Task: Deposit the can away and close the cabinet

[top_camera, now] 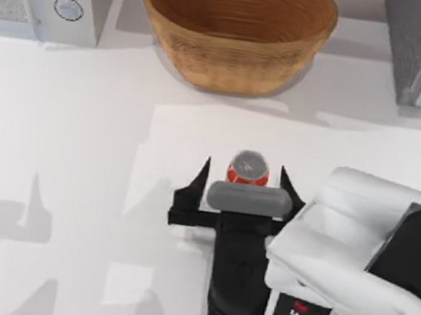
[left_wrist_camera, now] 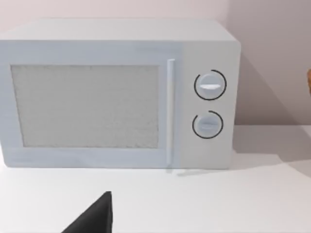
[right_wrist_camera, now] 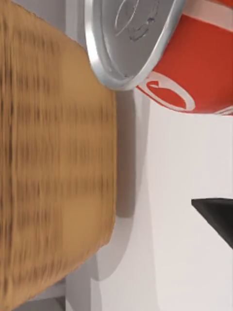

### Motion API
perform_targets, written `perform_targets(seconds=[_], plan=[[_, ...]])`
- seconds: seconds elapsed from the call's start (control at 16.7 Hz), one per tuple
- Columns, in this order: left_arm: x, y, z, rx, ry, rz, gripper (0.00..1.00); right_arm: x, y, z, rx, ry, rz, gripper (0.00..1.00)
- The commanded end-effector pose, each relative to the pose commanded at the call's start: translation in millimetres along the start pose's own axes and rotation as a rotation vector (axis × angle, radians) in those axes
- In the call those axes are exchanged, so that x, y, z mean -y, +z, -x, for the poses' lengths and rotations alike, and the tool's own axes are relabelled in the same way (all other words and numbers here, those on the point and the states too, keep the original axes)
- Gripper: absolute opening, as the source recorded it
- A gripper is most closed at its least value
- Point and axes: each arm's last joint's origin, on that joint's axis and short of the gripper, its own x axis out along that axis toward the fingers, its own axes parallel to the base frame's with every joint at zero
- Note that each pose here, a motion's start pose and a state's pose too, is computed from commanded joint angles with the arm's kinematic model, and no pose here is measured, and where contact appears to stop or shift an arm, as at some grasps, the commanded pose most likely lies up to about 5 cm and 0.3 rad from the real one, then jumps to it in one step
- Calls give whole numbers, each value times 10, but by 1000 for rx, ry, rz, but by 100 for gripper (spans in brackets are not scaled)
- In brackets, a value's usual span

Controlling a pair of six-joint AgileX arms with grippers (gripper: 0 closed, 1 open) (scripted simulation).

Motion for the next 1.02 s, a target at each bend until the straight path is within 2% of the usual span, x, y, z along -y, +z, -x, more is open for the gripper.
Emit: perform_targets(seconds=[0.72, 1.02], plan=[[0, 0, 0, 0, 0, 0, 100, 0, 0, 0, 0, 0, 0, 2], [0, 0, 0, 0, 0, 0, 100, 0, 0, 0, 0, 0, 0, 0]])
